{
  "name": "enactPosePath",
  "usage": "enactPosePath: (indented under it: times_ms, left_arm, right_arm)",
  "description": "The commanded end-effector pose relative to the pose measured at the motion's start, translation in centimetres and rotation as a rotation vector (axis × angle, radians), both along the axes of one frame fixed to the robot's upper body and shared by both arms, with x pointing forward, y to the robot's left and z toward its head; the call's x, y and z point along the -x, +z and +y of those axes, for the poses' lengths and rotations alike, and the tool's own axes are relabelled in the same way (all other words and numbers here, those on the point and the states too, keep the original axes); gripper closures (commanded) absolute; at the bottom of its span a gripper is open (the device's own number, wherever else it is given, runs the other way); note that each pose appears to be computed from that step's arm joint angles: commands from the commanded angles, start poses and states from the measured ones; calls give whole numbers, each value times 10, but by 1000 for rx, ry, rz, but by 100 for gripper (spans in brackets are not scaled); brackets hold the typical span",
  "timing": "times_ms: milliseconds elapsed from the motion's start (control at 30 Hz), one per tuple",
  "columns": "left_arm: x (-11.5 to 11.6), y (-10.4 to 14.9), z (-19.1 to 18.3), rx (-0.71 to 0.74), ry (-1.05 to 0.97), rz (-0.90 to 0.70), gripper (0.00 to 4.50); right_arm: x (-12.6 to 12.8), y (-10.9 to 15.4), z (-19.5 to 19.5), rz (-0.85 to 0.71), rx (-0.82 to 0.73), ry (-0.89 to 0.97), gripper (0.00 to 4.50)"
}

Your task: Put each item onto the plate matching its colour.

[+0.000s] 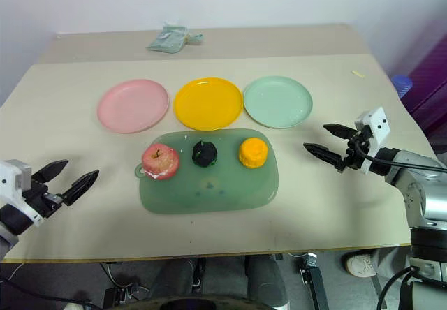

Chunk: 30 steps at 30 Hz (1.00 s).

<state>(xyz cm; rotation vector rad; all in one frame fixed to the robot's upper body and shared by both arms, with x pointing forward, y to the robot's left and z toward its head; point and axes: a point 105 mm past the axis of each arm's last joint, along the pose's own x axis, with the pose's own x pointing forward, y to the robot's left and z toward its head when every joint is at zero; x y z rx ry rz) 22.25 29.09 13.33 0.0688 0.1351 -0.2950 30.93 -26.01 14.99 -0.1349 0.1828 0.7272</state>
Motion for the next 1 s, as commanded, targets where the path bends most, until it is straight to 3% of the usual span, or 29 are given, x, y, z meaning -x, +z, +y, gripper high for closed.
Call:
enactPosePath:
  times_ms: [33, 367, 567, 767, 1000]
  left_arm:
    - [0, 12, -1, -32, 15, -47, 0]
    - [-8, 25, -5, 6, 71, -121, 0]
    - [-22, 33, -3, 114, 122, -183, 0]
    - [-39, 41, -21, 112, -4, -178, 0]
    - [-37, 43, -87, 70, -467, -52, 0]
  right_arm:
    - [-7, 11, 4, -62, 15, 8, 5]
    - [-30, 18, 19, -151, -9, -34, 5]
    - [-21, 19, 34, -137, -84, -5, 5]
    - [-2, 30, 48, -156, -60, 68, 5]
    - [40, 32, 89, -86, -69, 283, 5]
